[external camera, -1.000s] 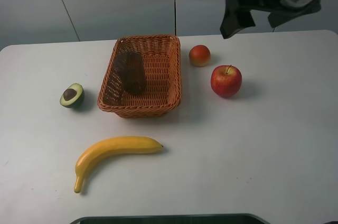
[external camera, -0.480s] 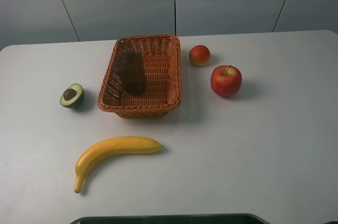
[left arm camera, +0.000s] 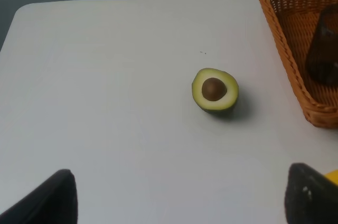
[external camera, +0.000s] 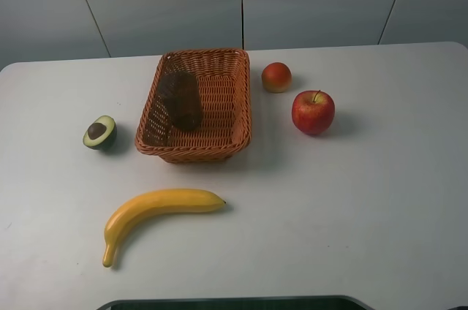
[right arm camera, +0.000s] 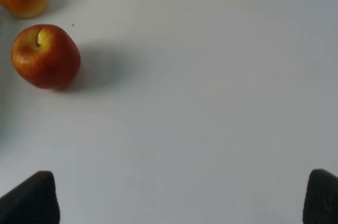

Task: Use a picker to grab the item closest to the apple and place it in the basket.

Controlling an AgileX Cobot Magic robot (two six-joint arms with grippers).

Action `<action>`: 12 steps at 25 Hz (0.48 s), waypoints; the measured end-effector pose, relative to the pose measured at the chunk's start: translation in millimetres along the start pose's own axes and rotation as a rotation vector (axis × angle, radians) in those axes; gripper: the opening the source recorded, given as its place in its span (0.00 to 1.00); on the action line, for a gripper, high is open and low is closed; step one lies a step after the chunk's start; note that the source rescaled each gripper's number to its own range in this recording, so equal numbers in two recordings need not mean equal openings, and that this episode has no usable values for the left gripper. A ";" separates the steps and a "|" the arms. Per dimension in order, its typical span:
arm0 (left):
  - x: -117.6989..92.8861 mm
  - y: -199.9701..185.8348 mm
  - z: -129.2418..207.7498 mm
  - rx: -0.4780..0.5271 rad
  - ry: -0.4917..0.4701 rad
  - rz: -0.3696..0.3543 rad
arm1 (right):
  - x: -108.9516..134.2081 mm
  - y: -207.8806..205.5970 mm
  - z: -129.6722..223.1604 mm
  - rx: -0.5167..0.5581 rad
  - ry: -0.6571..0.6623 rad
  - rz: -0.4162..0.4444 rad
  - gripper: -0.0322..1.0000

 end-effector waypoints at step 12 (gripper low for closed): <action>0.0 0.0 0.0 0.000 0.000 0.000 | 12.4 -14.0 45.2 -0.212 -0.070 -0.048 1.00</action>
Point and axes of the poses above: a point on each arm's last joint axis where the gripper is mounted, y pointing out along that axis toward the gripper, x along the wrist's bending axis when the last joint is at zero, z = x × y, the point moved 1 cm from there along y, pointing out along that axis toward the gripper, and after that the axes turned 12 degrees about -y, right-handed, at the moved point
